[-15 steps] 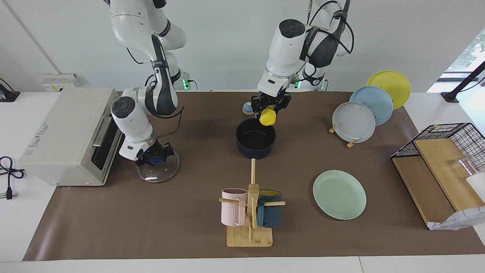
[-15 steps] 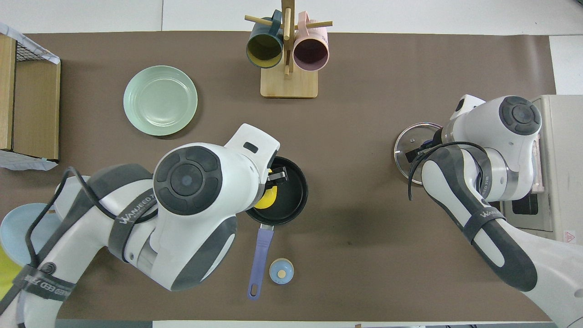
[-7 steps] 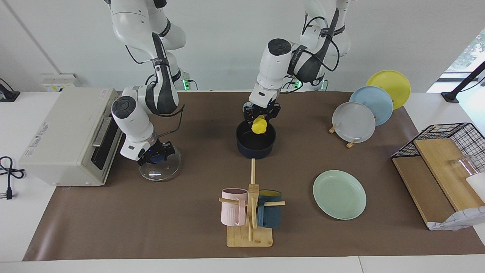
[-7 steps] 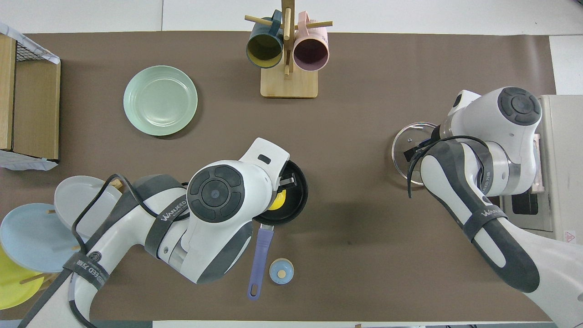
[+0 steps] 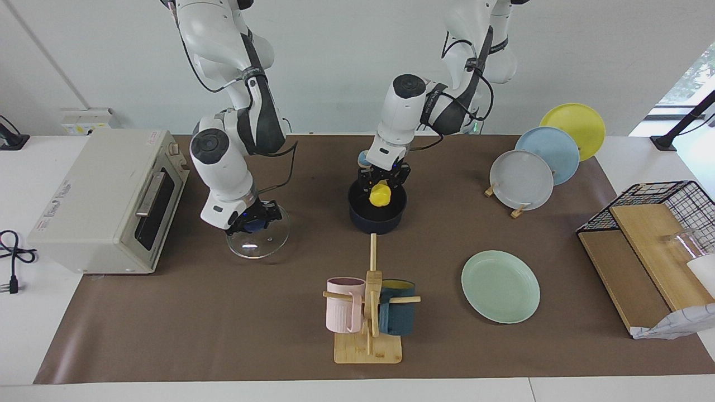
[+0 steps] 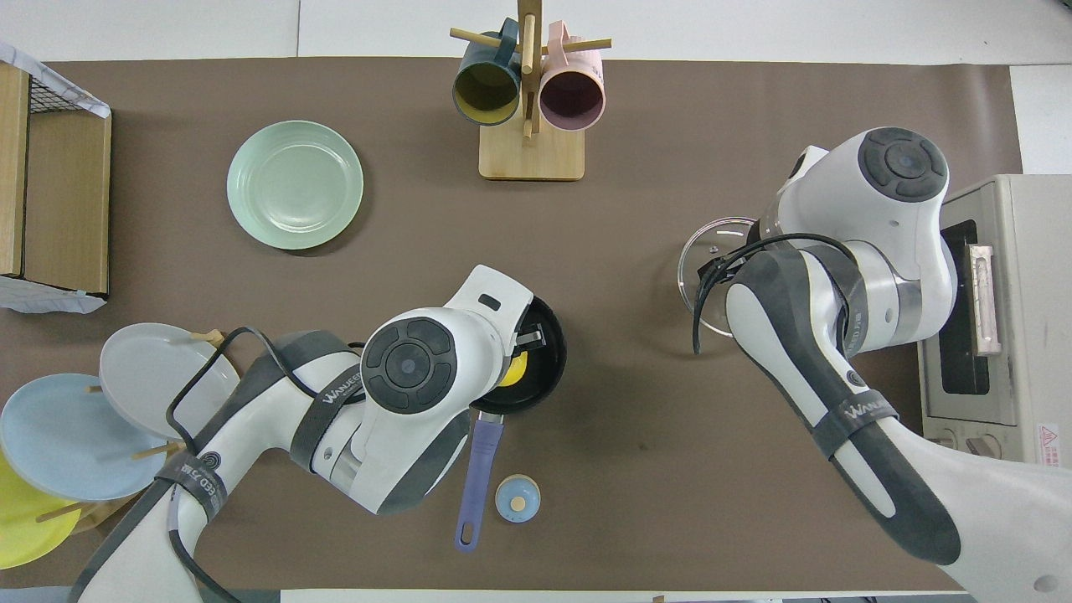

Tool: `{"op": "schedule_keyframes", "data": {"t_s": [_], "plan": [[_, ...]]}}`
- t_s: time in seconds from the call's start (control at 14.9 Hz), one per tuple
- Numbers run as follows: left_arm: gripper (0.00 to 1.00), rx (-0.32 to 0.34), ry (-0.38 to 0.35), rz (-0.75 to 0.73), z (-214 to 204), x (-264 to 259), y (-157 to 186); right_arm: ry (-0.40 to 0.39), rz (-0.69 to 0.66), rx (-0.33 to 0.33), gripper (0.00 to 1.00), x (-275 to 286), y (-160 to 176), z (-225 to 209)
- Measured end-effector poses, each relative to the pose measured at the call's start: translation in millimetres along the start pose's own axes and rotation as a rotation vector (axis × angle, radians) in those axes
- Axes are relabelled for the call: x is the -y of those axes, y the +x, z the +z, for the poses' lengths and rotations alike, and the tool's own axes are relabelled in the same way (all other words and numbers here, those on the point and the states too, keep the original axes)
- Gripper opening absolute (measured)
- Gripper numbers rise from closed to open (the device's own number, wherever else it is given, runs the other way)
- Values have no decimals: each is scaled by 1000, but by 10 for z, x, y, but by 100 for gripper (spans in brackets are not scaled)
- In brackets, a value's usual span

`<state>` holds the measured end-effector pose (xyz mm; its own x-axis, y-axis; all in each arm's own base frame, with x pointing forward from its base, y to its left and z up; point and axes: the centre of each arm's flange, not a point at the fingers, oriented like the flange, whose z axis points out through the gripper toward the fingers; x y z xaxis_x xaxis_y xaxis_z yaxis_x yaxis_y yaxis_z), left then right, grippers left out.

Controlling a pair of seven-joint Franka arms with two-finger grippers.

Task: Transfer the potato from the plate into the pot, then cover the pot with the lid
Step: 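Release the potato into the saucepan while the right gripper lifts the lid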

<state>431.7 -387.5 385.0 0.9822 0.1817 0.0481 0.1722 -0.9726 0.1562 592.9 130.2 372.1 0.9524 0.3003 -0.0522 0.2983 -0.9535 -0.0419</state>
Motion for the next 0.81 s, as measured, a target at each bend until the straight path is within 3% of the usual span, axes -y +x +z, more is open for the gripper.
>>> {"op": "schedule_keyframes", "data": {"t_s": [0.81], "plan": [[67,3,4,26,466,31,-24,-17,35,-10,44,458,60,-53]]}}
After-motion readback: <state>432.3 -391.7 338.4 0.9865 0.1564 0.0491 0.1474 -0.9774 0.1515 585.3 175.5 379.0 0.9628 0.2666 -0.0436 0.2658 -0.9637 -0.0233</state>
